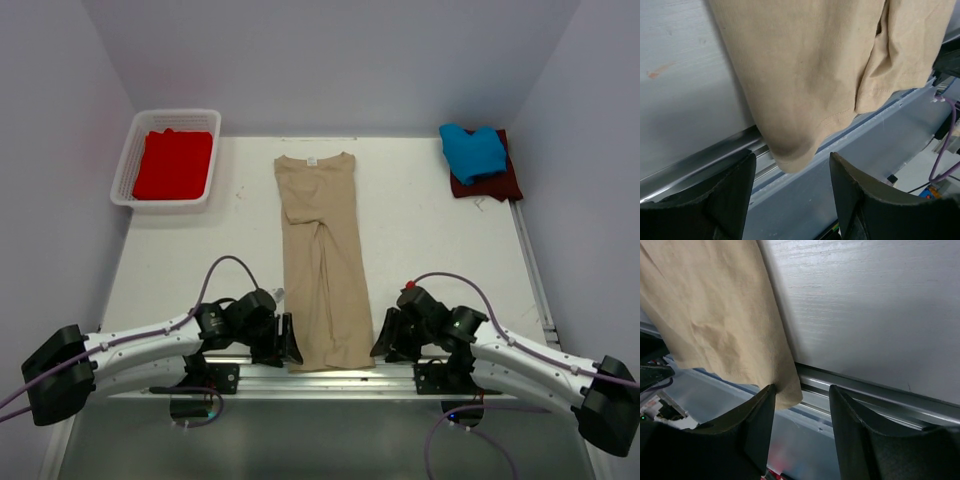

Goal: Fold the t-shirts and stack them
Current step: Grab the bottom of the folded rectangular tshirt with both arms

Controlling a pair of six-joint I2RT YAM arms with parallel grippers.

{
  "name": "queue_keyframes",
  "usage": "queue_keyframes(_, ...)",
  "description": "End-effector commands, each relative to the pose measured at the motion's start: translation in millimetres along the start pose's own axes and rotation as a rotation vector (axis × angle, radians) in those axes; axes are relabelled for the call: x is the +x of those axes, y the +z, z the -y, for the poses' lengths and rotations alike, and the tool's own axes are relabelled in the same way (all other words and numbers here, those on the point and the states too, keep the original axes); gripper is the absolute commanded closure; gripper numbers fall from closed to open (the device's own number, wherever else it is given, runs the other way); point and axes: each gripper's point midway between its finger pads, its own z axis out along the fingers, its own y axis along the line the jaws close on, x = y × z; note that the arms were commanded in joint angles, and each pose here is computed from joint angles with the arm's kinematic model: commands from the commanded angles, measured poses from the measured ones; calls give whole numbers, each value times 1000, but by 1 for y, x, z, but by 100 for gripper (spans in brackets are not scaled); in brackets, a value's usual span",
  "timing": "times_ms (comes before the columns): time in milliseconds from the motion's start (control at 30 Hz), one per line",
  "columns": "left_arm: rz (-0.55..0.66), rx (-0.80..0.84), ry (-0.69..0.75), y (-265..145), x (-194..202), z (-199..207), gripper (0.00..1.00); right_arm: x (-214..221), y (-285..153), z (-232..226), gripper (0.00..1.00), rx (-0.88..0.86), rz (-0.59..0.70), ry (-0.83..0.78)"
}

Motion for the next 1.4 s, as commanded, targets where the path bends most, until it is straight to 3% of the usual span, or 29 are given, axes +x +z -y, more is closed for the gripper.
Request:
queue_keyframes(0,-14,-39,-32,10,7,-16,35,6,0,-17,50,-55,-50,1)
queue_keyframes(300,-27,-53,-54,22,13,-30,39,10,7,-20,58,-75,-74,11)
queue_keyframes(533,-39,-54,-63,27,18,-37,51,18,11,-18,69,-78,-104,17)
queue_keyframes(733,-43,-56,-67,30,20,-41,60,26,15,-16,85,-63,-141,10)
queue_keyframes(800,-47,-63,-70,30,22,-44,64,27,16,-15,94,-55,-147,9)
queue_keyframes(933,-41,-63,-70,29,21,-44,78,26,14,-17,100,-58,-145,-7)
queue_keyframes(967,-35,-54,-66,27,20,-41,88,24,14,-18,100,-58,-133,-14)
queue_keyframes(1033,0,-48,-43,24,12,-34,100,20,8,-25,100,-71,-111,-43)
queue_keyframes(1367,272,-24,69,-7,-41,3,100,-31,-22,-72,100,-95,138,-227)
